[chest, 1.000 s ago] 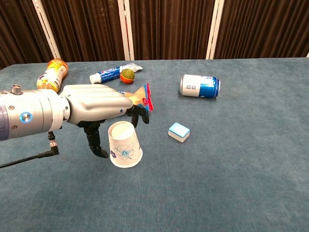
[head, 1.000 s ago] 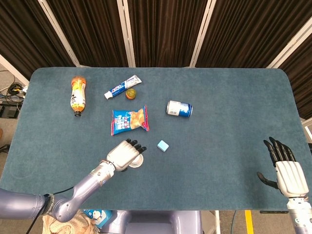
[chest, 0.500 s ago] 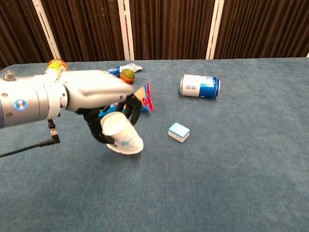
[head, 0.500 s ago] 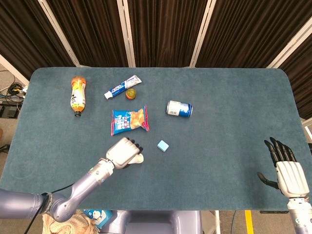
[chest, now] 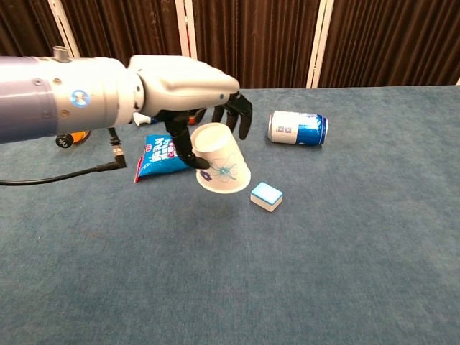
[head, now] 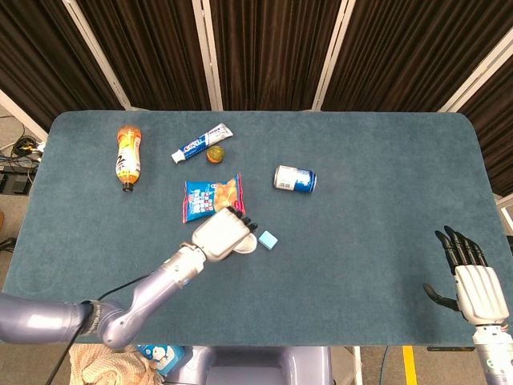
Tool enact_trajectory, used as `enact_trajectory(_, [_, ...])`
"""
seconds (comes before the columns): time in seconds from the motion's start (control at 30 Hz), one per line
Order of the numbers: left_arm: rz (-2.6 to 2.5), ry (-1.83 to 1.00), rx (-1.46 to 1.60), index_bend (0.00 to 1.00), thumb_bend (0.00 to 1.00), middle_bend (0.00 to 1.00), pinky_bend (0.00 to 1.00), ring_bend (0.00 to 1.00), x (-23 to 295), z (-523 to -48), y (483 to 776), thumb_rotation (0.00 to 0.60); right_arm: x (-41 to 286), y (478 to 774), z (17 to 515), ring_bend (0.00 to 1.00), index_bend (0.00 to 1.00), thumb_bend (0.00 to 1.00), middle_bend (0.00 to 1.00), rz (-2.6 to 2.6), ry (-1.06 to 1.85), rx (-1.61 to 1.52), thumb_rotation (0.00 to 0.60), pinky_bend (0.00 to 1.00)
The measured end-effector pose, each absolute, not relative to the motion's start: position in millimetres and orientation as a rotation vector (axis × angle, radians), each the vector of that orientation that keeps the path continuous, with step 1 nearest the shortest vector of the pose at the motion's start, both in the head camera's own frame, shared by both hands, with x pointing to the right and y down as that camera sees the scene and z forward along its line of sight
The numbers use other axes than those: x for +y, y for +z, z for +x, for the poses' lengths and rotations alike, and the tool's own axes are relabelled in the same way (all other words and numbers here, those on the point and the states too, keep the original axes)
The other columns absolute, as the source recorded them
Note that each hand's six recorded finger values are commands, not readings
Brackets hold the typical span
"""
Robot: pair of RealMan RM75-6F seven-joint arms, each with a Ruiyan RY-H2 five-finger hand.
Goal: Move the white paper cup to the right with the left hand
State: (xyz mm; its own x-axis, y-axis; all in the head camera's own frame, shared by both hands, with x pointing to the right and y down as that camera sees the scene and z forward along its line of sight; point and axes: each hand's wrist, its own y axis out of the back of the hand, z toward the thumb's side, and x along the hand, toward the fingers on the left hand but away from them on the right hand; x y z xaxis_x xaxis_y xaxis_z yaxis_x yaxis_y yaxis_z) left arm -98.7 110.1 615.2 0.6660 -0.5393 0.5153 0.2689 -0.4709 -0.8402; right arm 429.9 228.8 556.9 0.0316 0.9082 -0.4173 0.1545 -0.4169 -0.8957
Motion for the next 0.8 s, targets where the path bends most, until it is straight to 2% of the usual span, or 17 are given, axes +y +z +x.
enact_trajectory(0.8, [-1.798, -0.988, 0.179, 0.31, 0.24, 0.35, 0.39, 0.3, 107, -33, 653, 0.6, 228, 552, 433, 0.0, 0.0, 0.24, 0.0, -1.682, 1.426, -1.148, 0.6, 0.09])
